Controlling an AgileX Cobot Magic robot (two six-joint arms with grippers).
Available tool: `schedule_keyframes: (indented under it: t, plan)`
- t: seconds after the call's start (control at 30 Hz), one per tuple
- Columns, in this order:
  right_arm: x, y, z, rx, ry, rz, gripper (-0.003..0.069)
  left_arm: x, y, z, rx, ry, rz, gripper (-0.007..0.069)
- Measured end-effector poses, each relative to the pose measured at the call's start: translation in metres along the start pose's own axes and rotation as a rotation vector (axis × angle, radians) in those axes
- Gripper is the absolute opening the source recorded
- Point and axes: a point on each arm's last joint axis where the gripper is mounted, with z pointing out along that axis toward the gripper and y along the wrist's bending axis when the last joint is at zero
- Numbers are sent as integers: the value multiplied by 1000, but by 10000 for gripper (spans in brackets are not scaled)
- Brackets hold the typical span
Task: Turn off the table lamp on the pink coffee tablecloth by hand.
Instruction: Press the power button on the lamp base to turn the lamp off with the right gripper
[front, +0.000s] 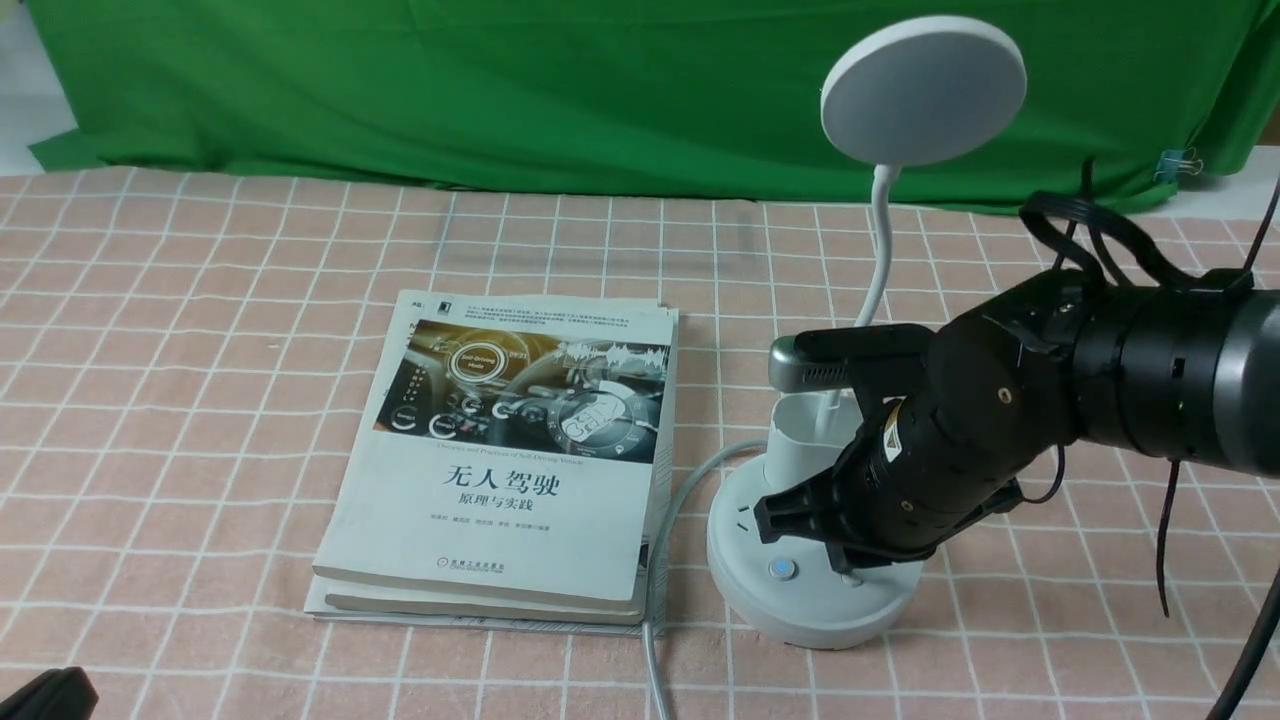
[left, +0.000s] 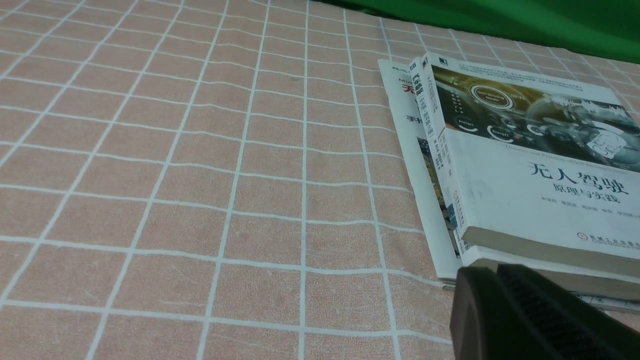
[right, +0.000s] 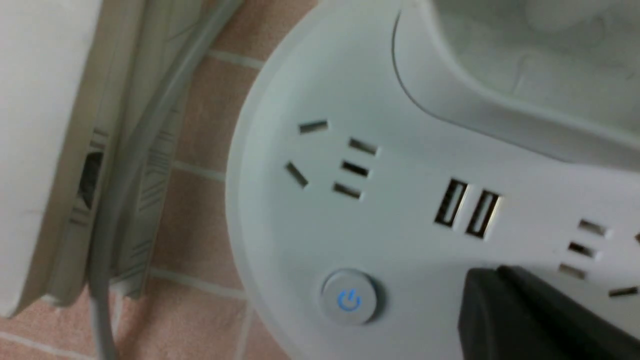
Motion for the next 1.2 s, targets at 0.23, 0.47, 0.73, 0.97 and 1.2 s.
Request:
schedule_keyframes:
  t: [0.23, 0.47, 0.73, 0.97, 1.2]
  plan:
    - [0, 0, -25, -23, -56, -2, 43, 0, 0, 0, 0, 0, 0, 6]
    - [4, -2, -20, -7, -19, -3, 43, 0, 0, 0, 0, 0, 0, 6]
    - [7, -3, -2, 12, 26, -3, 43, 0, 0, 0, 0, 0, 0, 6]
    - [6, -3, -6, 7, 13, -4, 43, 0, 0, 0, 0, 0, 0, 6]
    - [4, -1, -17, -15, -42, -5, 43, 0, 0, 0, 0, 0, 0, 6]
